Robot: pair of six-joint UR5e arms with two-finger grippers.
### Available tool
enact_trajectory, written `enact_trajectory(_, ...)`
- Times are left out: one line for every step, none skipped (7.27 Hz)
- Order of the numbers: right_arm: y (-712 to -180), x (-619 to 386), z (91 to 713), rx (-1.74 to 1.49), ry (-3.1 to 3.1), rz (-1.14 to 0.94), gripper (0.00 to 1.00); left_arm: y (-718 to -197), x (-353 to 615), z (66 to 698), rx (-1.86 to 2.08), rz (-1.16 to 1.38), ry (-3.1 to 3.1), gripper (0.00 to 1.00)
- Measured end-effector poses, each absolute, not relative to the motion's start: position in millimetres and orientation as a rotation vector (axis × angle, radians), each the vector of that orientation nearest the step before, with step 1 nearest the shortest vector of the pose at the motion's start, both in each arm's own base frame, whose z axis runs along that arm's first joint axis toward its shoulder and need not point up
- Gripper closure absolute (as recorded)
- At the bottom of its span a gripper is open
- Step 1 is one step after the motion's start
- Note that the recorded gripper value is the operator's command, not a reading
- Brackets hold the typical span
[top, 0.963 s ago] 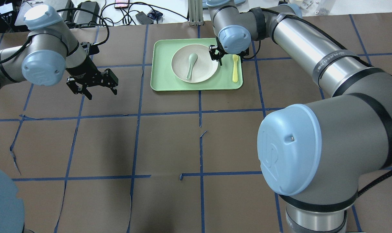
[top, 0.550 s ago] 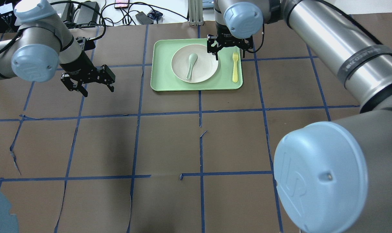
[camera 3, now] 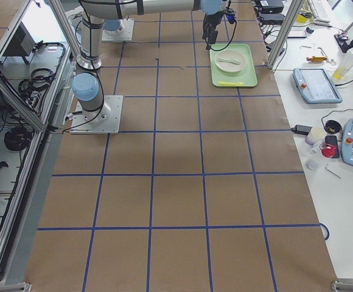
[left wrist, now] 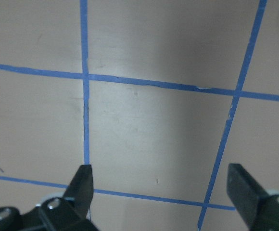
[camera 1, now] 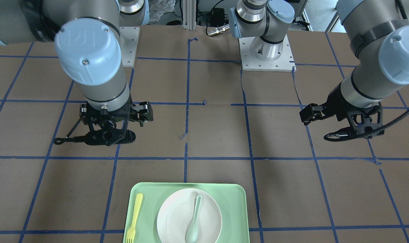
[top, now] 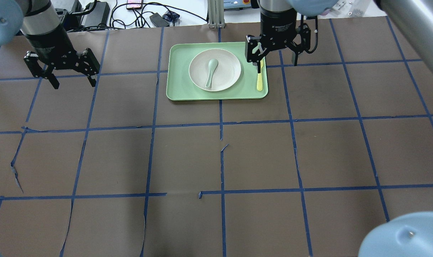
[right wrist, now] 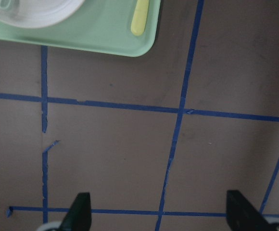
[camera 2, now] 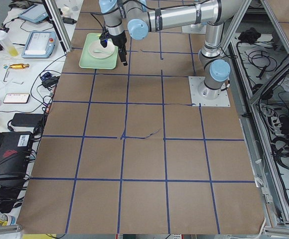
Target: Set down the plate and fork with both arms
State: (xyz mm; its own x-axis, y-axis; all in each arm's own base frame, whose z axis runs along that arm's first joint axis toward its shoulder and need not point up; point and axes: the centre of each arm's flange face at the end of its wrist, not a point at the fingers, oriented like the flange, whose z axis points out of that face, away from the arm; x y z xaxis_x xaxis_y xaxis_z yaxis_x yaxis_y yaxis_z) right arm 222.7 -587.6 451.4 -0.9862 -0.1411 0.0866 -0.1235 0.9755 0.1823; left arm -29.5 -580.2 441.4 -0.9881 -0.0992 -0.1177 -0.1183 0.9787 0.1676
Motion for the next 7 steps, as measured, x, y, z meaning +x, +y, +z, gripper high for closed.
enact_trajectory(-574.8, 198.8, 472.6, 0.233, -3.03, -0.292, 0.0, -580.2, -41.3, 450.5, -0.179, 0.26, 3.011, 0.0)
enact_trajectory(-565.8, 180.1, 487.0, 0.243, -3.041, -0.291, 0.0, -578.0, -59.6, 452.2, -0.193, 0.256, 3.005, 0.0)
enact_trajectory(-556.8, 169.4, 497.2, 0.24, -3.049, -0.278, 0.0, -574.7, -78.3, 450.4, -0.186, 0.258, 3.001, 0.0)
enact_trajectory(-544.7, 165.0, 507.5, 0.229, -3.055, -0.257, 0.0, -572.8, -89.4, 447.4, -0.172, 0.263, 3.004, 0.0)
enact_trajectory(-533.9, 165.3, 510.1, 0.204, -3.07, -0.246, 0.0, -570.8, -96.2, 445.8, -0.15, 0.267, 3.013, 0.0)
enact_trajectory(-528.5, 168.2, 503.9, 0.177, -3.093, -0.234, 0.0, -566.5, -101.8, 445.9, -0.124, 0.265, 3.019, 0.0)
enact_trajectory(-526.9, 171.2, 495.2, 0.166, -3.108, -0.22, 0.0, -560.8, -105.8, 449.0, -0.094, 0.255, 3.026, 0.0)
